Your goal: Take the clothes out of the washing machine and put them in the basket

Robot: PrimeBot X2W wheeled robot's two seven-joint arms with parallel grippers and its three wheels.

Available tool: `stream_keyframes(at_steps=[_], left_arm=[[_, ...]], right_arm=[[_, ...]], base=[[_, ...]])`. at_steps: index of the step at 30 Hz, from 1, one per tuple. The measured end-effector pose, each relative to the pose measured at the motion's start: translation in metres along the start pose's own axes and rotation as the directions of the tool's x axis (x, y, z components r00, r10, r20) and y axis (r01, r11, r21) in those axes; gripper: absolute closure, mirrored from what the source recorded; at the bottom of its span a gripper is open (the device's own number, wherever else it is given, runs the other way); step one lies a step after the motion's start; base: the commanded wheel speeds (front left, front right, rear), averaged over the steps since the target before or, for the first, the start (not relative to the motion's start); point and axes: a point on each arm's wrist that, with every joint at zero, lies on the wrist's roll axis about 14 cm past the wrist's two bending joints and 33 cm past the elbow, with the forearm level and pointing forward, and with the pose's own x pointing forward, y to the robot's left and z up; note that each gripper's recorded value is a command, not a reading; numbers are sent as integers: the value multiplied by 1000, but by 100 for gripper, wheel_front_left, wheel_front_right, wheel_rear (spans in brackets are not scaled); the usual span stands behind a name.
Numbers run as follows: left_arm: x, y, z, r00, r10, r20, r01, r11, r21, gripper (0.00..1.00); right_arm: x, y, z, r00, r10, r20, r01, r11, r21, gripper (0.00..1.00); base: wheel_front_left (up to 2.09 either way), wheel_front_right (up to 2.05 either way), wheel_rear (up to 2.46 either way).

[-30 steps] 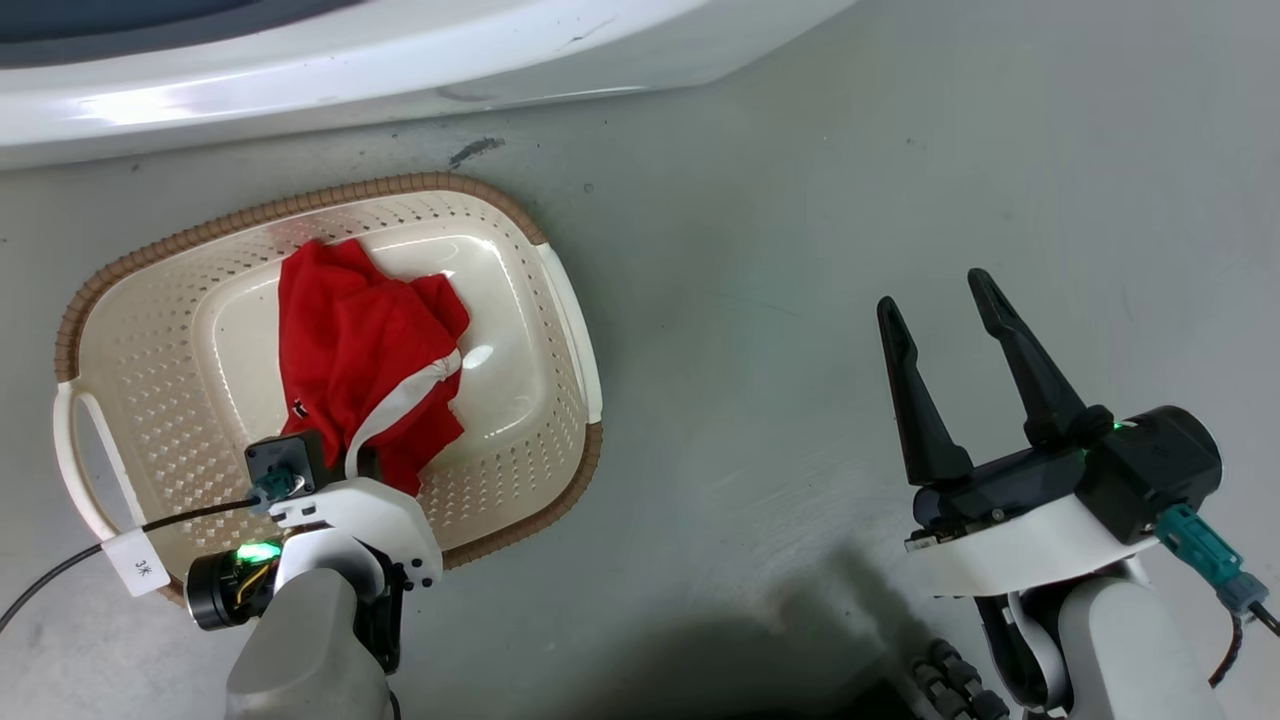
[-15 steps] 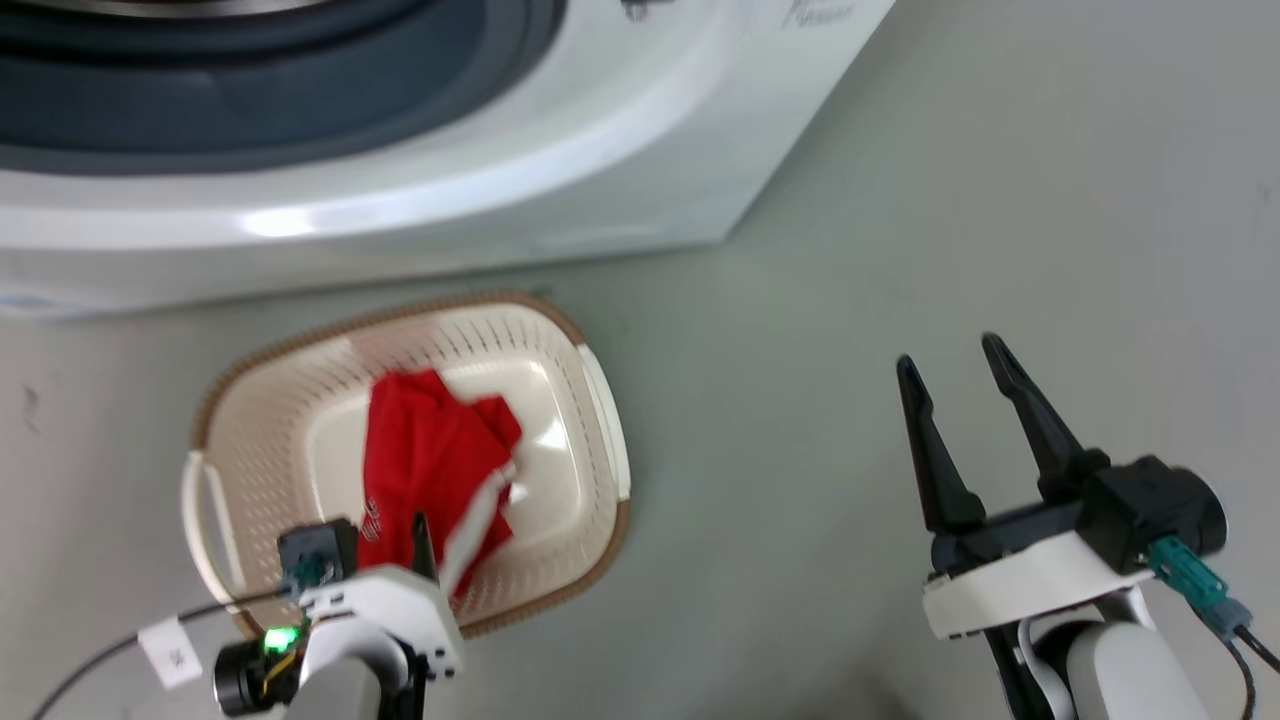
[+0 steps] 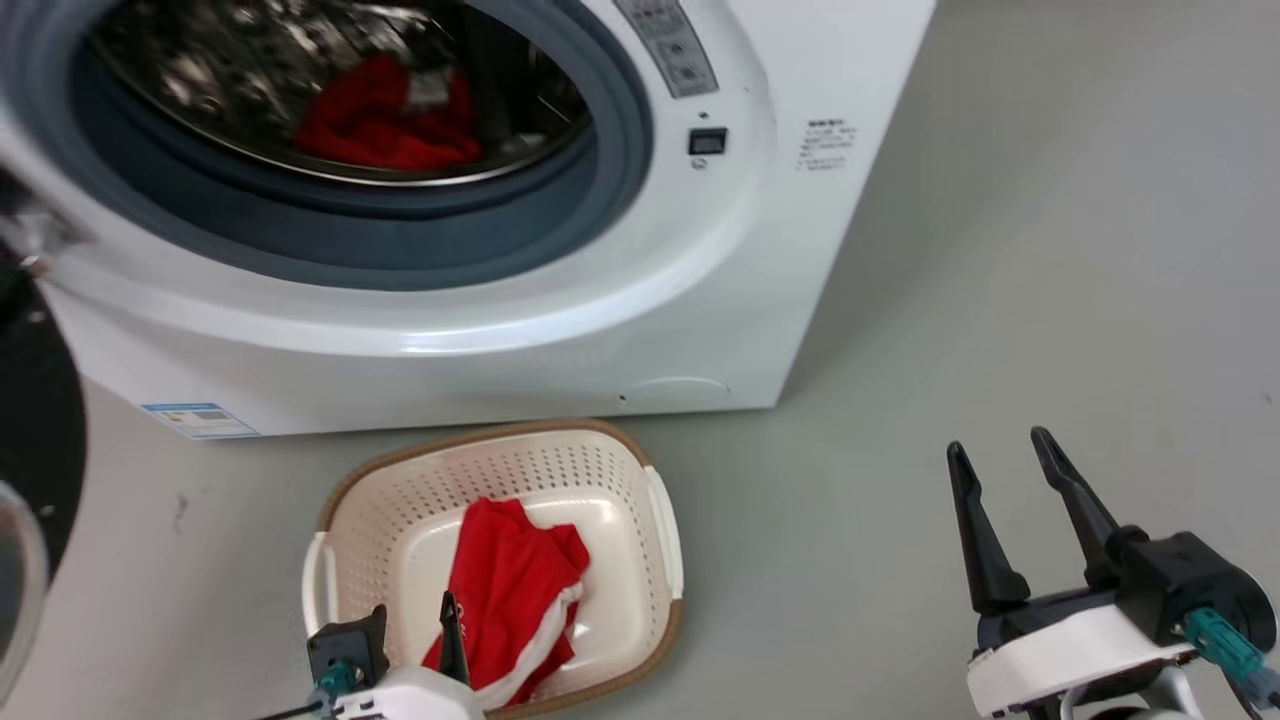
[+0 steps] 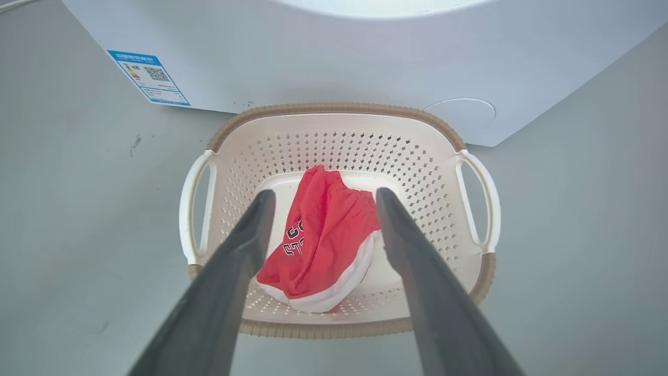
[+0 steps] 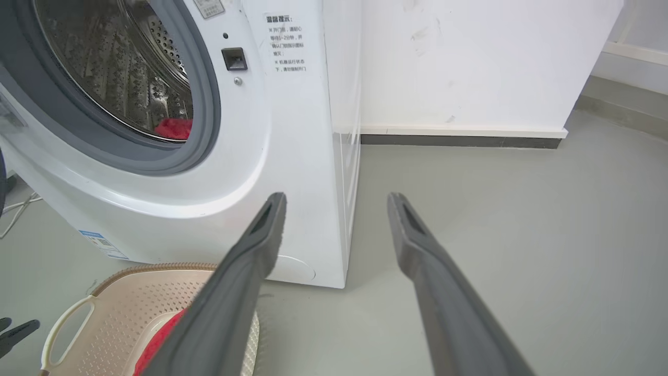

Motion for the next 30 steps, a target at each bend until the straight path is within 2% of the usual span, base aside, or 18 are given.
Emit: stream_keyframes(at_steps=[8, 16, 20, 30], left_arm=[[-19, 1, 52, 982, 7, 188, -6, 1000, -6, 0], [-13, -8, 129, 922, -19, 387, 17, 1000, 9, 0], [-2, -17, 163, 893, -43, 449, 36, 999, 24, 0], [52, -32, 227, 861, -113, 496, 60, 991, 123, 0]], right_arm=[[-4, 13, 14, 999, 39, 27, -39, 999, -3, 0], [3, 21, 20, 997, 68, 41, -68, 998, -5, 0], [6, 24, 16, 997, 76, 29, -76, 997, -2, 0], [22, 29, -3, 995, 96, -20, -96, 995, 14, 0]], base=[[0, 0, 0], [0, 0, 0], [0, 0, 0], [0, 0, 0]])
